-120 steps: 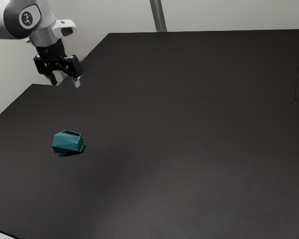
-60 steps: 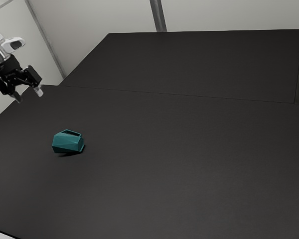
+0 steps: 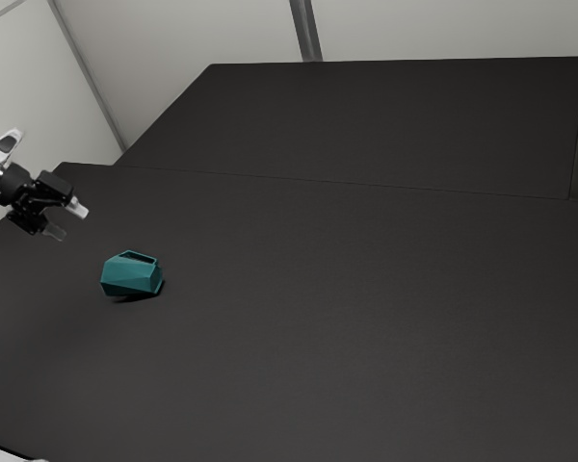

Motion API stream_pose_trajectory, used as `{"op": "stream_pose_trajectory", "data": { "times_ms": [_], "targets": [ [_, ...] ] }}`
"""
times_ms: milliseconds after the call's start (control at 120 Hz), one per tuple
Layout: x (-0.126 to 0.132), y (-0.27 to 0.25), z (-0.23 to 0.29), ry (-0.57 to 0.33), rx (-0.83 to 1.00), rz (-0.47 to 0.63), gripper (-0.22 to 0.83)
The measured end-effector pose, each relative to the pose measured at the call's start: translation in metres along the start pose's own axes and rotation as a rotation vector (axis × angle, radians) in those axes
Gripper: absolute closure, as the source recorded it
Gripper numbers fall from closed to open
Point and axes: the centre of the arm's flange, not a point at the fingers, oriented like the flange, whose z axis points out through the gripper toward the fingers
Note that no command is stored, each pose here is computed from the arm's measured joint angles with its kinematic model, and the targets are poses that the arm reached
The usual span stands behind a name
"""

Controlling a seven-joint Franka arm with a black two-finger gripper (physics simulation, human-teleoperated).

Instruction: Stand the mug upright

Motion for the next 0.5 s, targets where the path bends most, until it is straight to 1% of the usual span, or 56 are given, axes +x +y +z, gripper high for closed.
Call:
{"op": "stream_pose_trajectory", "data": {
  "times_ms": [300,500],
  "targets": [
    [0.001,-0.077,0.03,0.047,-0.127,0.041,0.02],
    [0.002,-0.106,0.054,0.056,-0.181,0.087,0.02]
  ]
}}
